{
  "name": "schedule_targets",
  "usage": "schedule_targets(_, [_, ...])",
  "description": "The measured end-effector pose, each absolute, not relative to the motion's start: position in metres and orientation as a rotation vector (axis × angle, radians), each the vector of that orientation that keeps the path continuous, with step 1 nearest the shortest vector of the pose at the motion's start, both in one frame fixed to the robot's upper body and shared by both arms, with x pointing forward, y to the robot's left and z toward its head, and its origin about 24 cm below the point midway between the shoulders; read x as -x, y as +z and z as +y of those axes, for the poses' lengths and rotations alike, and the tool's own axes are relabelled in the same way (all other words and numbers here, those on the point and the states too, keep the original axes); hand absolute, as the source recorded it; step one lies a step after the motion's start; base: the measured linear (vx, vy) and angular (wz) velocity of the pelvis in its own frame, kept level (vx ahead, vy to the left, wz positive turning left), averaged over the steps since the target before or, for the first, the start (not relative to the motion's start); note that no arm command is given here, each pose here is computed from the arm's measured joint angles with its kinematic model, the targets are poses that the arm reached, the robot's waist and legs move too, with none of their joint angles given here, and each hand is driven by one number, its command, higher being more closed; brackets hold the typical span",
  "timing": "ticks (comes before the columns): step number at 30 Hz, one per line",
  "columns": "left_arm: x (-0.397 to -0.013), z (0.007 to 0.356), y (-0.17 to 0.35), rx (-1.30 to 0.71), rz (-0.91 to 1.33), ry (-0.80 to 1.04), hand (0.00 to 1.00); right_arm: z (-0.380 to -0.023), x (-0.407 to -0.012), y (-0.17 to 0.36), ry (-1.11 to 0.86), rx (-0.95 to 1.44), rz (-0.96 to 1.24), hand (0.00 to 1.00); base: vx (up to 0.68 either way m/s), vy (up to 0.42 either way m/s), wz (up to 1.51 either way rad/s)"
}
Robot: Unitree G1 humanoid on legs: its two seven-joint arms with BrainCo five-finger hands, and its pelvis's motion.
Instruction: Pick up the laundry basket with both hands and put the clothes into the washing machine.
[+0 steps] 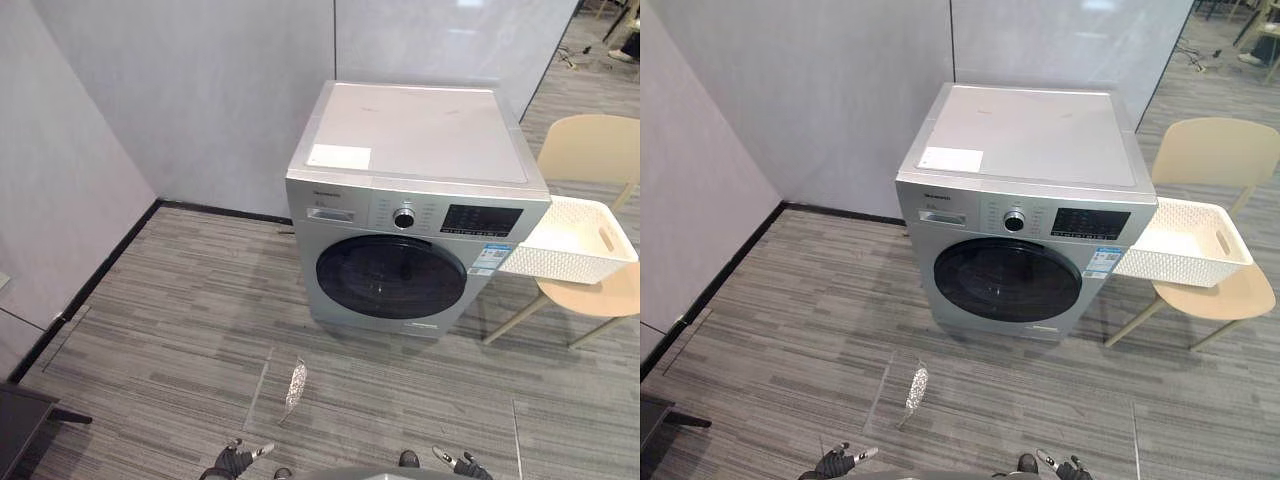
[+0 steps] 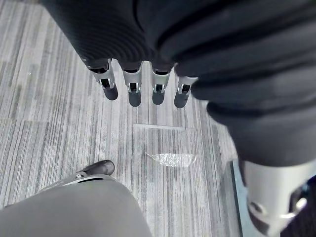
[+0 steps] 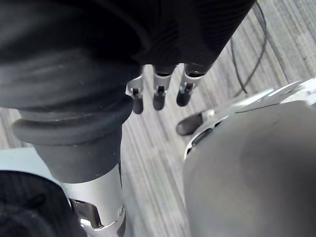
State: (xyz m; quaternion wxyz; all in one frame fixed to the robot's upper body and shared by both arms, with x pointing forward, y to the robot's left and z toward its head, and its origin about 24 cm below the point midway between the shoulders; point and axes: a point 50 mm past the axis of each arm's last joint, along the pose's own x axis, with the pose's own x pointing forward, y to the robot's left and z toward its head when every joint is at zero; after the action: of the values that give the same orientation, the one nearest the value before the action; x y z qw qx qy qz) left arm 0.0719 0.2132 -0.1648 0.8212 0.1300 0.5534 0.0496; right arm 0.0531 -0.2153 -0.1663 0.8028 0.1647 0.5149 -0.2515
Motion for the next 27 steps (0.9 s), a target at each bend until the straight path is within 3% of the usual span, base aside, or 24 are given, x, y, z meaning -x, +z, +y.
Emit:
schedule_targets(9, [-0.06, 0.221, -0.163, 0.005, 1.151, 0.413, 0.0, -0.222, -0.05, -0.169, -0.469, -0.245, 1.18, 0.0, -0.08, -0.09, 0.02])
schedule_targets(14, [-0.044, 0.196, -0.17, 0.079, 1.202, 0.397, 0.0, -0.254, -0.08, -0.156, -0.465, -0.146, 1.094, 0.0, -0.01, 0.063, -0.19])
schedule_targets(17, [-0.052, 0.202, -0.169, 0.081, 1.188, 0.411, 0.0, -0.237, -0.091, -0.158, -0.459, -0.208, 1.078, 0.0, 0.07, 0.059, 0.61])
schedule_targets(23, [-0.027, 0.208, -0.171, 0.109, 1.258, 0.468, 0.0, -0.22, -0.09, -0.162, -0.424, -0.239, 1.085, 0.0, 0.26, 0.139, 0.62])
schedule_targets(27, [-0.063, 0.216, -0.164, 0.009, 1.152, 0.374, 0.0, -0.205, -0.092, -0.164, -0.37, -0.255, 1.086, 0.0, 0.38, 0.096, 1.22])
